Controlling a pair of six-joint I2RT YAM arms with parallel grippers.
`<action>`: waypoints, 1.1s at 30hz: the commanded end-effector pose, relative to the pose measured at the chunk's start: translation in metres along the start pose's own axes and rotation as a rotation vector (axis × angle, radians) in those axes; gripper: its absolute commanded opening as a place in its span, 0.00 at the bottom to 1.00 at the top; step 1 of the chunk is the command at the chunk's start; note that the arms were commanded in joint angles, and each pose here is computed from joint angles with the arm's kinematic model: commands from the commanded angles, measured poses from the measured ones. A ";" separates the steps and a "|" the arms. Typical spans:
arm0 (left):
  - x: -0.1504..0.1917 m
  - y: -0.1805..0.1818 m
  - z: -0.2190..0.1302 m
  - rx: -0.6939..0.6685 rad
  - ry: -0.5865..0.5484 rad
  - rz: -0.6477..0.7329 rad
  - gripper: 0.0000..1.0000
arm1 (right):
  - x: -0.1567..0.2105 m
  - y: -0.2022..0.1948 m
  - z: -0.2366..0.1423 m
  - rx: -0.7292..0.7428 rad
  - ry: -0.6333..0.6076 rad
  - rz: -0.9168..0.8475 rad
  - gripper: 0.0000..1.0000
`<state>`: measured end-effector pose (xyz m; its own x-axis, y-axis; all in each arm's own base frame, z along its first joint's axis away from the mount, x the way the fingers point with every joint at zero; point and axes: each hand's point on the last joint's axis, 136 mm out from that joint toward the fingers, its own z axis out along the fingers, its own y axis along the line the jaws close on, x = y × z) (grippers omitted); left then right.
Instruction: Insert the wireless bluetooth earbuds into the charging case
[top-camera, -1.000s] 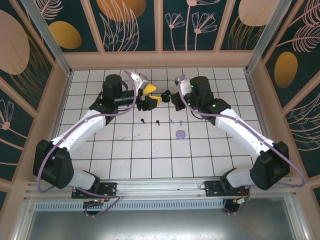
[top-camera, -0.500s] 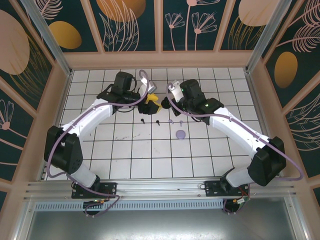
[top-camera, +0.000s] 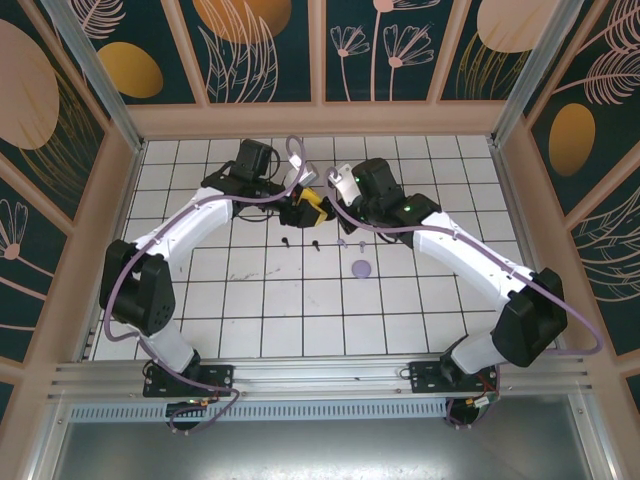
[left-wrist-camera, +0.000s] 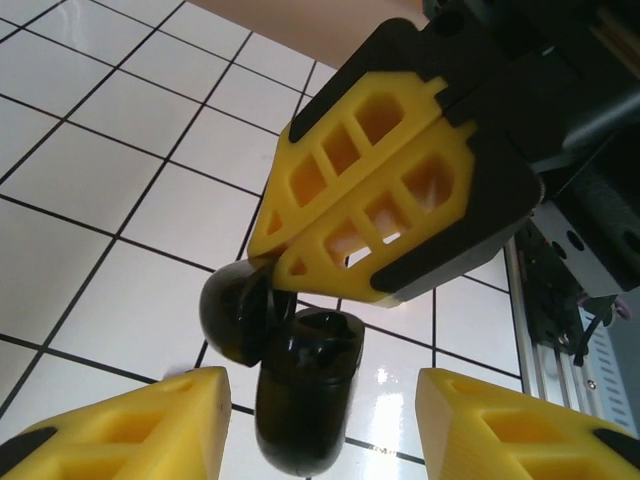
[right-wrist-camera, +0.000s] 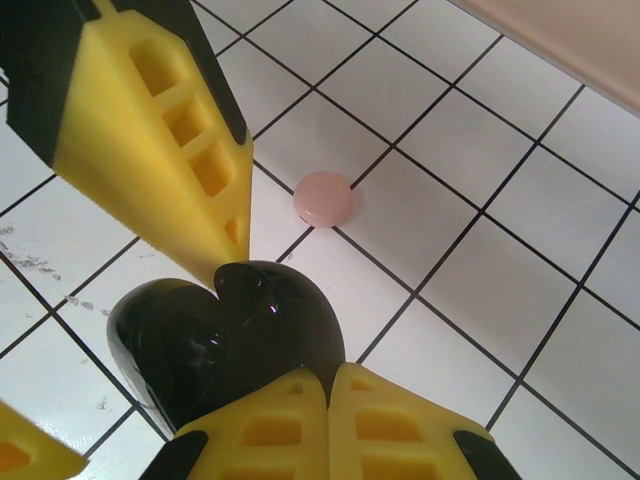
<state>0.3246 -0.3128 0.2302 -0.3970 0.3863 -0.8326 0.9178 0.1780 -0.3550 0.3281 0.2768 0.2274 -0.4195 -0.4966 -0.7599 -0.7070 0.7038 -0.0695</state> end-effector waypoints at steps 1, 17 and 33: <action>-0.001 -0.001 0.003 0.050 0.005 0.008 0.50 | -0.017 0.005 -0.006 -0.024 -0.039 -0.027 0.00; -0.004 -0.002 0.007 0.096 -0.012 0.006 0.29 | -0.025 0.007 -0.009 -0.039 -0.064 -0.022 0.00; -0.006 -0.001 0.007 0.074 -0.096 0.009 0.00 | -0.044 -0.005 -0.022 0.002 -0.121 0.021 0.18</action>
<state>0.3228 -0.3212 0.2207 -0.4227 0.3501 -0.8359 0.9043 0.1021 -0.4146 0.3296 0.2796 0.2358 -0.4140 -0.4795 -0.7738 -0.7076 0.7043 -0.0578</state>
